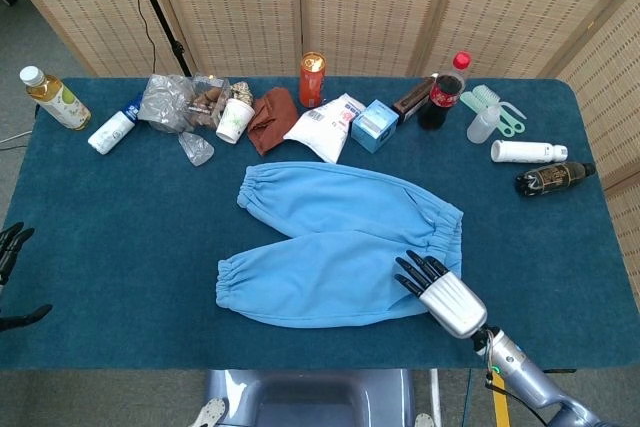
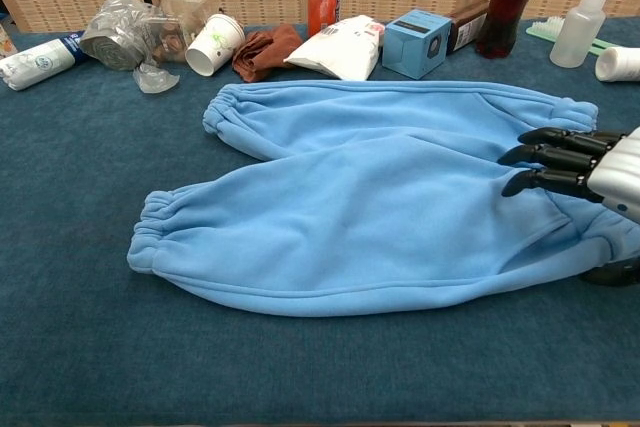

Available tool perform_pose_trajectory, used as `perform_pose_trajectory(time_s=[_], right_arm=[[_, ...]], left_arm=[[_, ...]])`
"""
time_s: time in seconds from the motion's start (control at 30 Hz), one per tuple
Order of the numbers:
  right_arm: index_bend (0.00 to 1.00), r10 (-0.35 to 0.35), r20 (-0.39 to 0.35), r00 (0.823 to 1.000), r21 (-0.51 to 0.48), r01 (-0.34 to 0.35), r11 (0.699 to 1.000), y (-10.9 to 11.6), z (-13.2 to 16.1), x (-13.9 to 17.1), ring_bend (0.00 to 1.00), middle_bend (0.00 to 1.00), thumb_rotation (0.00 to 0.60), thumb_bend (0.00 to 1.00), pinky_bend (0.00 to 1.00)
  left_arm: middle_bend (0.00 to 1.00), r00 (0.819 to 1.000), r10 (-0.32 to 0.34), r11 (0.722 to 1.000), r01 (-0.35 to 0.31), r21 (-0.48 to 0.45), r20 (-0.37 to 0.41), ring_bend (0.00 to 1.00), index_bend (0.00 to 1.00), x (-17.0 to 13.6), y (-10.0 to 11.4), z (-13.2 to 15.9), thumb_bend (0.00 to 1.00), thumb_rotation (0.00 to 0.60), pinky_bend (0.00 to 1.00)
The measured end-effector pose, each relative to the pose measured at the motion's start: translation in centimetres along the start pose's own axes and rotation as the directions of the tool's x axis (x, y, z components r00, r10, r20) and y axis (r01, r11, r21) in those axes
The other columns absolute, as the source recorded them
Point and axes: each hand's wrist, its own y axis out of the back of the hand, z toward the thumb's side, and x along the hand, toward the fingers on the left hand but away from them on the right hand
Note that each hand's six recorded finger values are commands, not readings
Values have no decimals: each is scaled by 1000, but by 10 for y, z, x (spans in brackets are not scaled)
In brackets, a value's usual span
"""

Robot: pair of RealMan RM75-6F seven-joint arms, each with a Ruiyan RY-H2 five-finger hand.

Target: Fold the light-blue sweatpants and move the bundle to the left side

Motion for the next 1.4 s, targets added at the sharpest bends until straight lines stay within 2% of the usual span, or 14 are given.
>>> perform_pose_trajectory(time_s=[0.13,0.23,0.5,0.57,0.7,0.8,0.93,1.03,1.07,1.17,1.2,1.27,1.33,1.4], right_arm=[[328,-30,-19,999,10,31,999,-3,2,-6,174,231,600,6,355],[374,-39,-30,999,7,39,999,-6,4,-10,214,274,600,89,412],[590,-89,-41,995,-60,87,994,-7,6,-16,397,478,600,536,578],[605,-101,-37,994,-89,98,991,-7,6,-16,408,492,600,574,588],[611,-108,-25,994,-143,103,984,-6,4,-17,414,498,600,579,591],[612,-99,-9,995,-191,96,977,-7,2,-18,416,500,600,578,592],[613,-75,17,997,-252,76,965,-8,1,-18,416,501,600,578,592],[613,-60,34,998,-286,67,956,-8,0,-18,417,501,600,578,592],[613,-57,39,998,-294,66,953,-8,0,-19,417,501,600,578,592],[614,-50,52,997,-315,64,947,-6,0,-19,417,501,600,578,592],[614,-48,55,997,-319,63,946,-6,0,-19,417,502,600,578,592],[614,-45,62,997,-326,62,943,-5,-1,-19,417,502,600,579,592],[614,-39,67,997,-334,59,941,-5,-1,-19,417,503,600,579,592],[614,-30,71,997,-349,54,936,-5,0,-19,417,504,600,582,592]], left_arm=[[0,1000,-4,1000,4,1,0,0,0,1,-1,0,54,600,0],[0,1000,-8,1000,8,5,3,0,0,1,-2,1,55,600,0],[0,999,-23,1000,23,5,46,0,0,3,-7,9,54,600,0],[0,997,-28,1000,28,4,74,0,0,4,-9,14,55,600,0],[0,989,-40,999,39,13,143,0,0,7,-14,28,62,600,0],[0,973,-49,999,43,34,226,0,0,12,-20,43,73,600,26],[0,926,-69,996,45,71,370,9,0,24,-32,72,82,600,150],[0,868,-81,994,35,102,490,34,0,33,-45,95,82,600,178],[0,841,-86,993,27,116,534,38,0,36,-52,105,82,600,177],[0,779,-95,989,3,147,620,47,0,44,-68,128,82,600,178],[0,765,-98,988,-3,156,637,48,0,46,-72,134,82,600,180],[0,746,-107,984,-14,177,658,48,0,49,-79,142,82,600,182],[0,734,-111,982,-20,185,670,48,0,51,-86,148,82,600,182],[0,723,-110,981,-31,191,682,49,0,54,-94,156,82,600,134]])
